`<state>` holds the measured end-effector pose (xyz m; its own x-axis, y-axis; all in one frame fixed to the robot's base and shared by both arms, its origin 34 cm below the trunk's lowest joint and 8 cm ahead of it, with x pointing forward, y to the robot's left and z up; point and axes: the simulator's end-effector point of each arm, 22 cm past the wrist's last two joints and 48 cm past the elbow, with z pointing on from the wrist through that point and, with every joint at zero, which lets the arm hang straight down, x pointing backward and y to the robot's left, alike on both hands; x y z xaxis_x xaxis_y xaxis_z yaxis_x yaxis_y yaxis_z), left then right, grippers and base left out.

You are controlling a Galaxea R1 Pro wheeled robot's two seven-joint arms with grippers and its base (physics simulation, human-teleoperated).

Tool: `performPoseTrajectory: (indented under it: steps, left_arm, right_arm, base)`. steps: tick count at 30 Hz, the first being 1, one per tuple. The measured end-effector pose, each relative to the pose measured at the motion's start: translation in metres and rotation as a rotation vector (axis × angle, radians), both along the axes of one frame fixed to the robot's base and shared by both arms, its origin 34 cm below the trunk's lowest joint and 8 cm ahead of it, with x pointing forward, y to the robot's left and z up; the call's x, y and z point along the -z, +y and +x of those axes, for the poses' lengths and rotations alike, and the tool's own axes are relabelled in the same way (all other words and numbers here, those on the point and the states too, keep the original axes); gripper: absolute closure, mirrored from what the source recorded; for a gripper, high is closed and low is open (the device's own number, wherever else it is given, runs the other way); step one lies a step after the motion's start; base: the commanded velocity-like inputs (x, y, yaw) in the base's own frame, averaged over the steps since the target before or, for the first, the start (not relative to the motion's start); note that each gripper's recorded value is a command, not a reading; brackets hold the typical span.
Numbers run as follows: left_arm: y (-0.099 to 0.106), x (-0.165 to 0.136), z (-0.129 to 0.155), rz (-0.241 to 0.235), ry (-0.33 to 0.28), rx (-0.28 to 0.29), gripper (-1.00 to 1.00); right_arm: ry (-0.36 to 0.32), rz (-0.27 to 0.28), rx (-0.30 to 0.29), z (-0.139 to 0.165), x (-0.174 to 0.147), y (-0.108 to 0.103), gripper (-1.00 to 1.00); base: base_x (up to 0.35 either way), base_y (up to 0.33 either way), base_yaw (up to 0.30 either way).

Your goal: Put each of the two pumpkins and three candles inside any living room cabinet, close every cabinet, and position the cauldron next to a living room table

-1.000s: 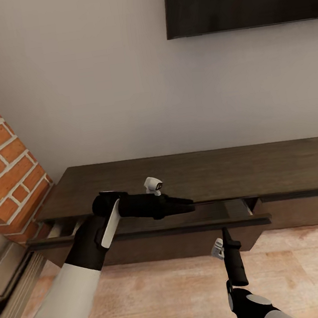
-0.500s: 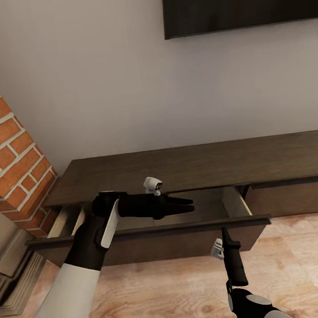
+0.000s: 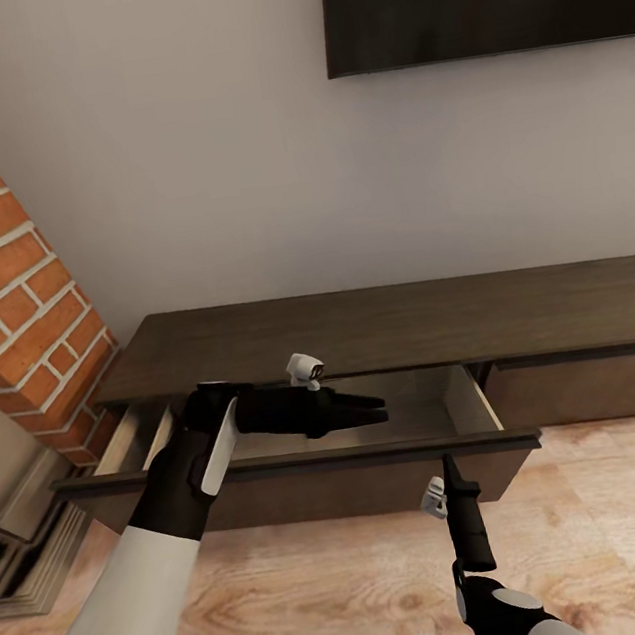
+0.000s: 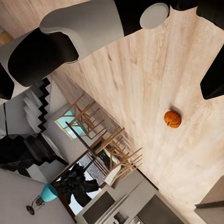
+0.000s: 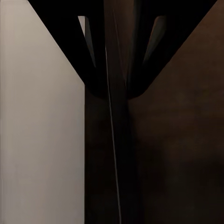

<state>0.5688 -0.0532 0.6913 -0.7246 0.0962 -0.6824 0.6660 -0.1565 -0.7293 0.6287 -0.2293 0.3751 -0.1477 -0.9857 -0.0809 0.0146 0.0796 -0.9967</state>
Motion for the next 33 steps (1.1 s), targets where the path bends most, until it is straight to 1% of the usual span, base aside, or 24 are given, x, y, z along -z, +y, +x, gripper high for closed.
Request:
performPoseTrajectory:
  steps: [4,11,20,26,33]
  left_arm:
    - [0.0,0.0002,0.0,0.0,0.001,0.0,-1.0]
    - [-0.0003,-0.0003,-0.0004,0.0,-0.002,0.001,-1.0]
    - [0.0004,0.0011,0.0004,0.002,0.002,-0.001,-1.0]
    - [-0.0001,0.0003,0.0001,0.001,0.001,0.0,-1.0]
    - [0.0004,0.0011,0.0004,0.002,0.003,-0.001,-1.0]
  right_arm:
    - [0.0,-0.003,-0.004,-0.0001,0.0,0.0002,1.0]
    - [0.0,-0.003,-0.007,-0.0003,0.0,0.0009,1.0]
    - [0.0,-0.003,-0.005,-0.0005,0.0,0.001,1.0]
    - [0.0,-0.004,-0.007,-0.0003,0.0,0.0016,1.0]
    - [0.0,-0.005,-0.009,-0.0004,0.0,0.0016,1.0]
  base:
    - [-0.098,0.0,0.0]
    - [-0.193,0.0,0.0]
    - [-0.025,0.0,0.0]
    - [-0.188,0.0,0.0]
    - [-0.018,0.0,0.0]
